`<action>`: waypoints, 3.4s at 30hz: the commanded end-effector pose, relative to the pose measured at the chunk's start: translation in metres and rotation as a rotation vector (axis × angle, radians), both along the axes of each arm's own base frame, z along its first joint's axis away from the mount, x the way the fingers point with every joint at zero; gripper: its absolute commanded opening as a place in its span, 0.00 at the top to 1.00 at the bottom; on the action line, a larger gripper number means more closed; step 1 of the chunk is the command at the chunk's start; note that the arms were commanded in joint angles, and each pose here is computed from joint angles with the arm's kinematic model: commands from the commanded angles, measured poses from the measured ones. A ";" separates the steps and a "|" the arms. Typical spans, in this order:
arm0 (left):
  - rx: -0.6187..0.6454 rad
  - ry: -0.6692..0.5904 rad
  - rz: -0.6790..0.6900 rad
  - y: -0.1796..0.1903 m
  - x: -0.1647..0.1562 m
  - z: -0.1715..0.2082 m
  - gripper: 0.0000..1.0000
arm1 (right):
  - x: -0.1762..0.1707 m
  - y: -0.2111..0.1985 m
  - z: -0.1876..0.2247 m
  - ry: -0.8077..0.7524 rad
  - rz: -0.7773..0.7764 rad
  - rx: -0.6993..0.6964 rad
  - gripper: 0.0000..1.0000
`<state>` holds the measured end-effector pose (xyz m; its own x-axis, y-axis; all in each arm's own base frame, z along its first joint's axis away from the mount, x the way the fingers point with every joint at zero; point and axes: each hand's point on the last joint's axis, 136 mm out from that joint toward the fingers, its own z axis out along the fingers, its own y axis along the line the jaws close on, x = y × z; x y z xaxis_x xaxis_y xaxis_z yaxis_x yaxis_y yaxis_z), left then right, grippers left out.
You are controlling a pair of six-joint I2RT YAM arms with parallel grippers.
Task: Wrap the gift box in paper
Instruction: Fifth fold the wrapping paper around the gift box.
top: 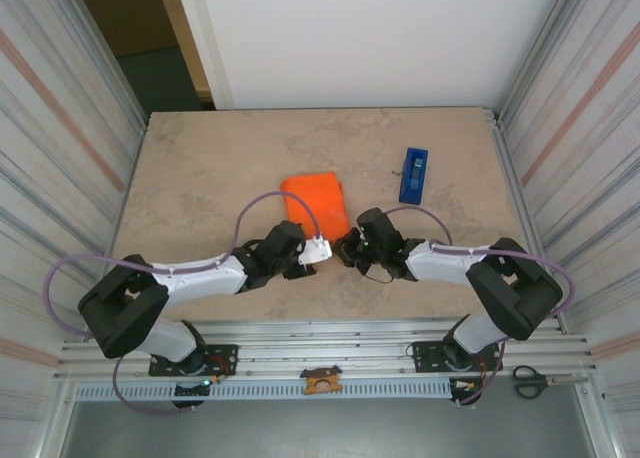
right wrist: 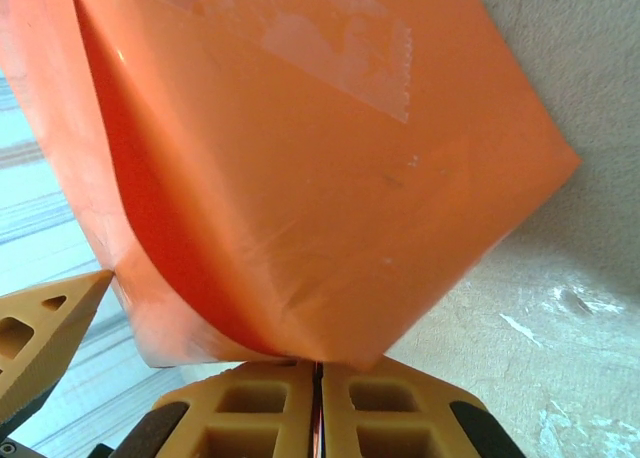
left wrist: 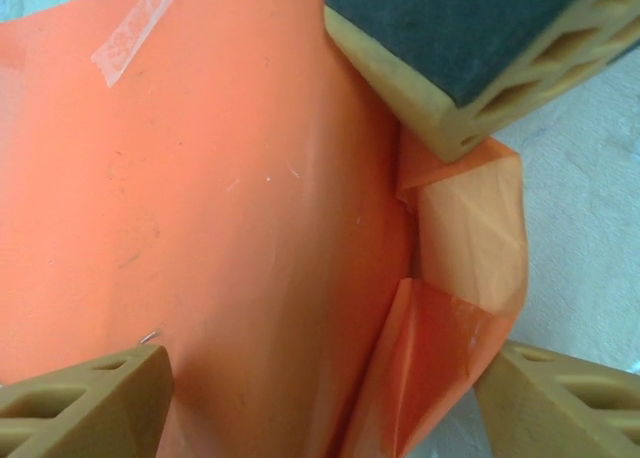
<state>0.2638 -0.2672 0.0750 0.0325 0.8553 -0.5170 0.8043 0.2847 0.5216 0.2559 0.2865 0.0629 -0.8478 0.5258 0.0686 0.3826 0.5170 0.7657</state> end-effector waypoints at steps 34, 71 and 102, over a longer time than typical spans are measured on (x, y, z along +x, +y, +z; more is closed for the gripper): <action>-0.025 0.141 0.083 -0.026 -0.003 -0.011 0.41 | -0.021 -0.048 -0.007 -0.002 0.020 -0.073 0.96; -0.056 0.143 0.149 -0.019 -0.004 -0.022 0.37 | 0.030 -0.026 0.017 -0.150 -0.067 0.021 0.98; -0.064 0.180 0.247 -0.012 -0.004 -0.034 0.54 | 0.026 -0.011 0.004 -0.135 -0.012 -0.003 0.97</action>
<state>0.2812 -0.2931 0.0822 -0.1816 0.7418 -0.6455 0.7291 0.5420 0.4178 0.2681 0.2680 0.0519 -0.8456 0.5331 -0.0262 0.3209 0.5470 0.7731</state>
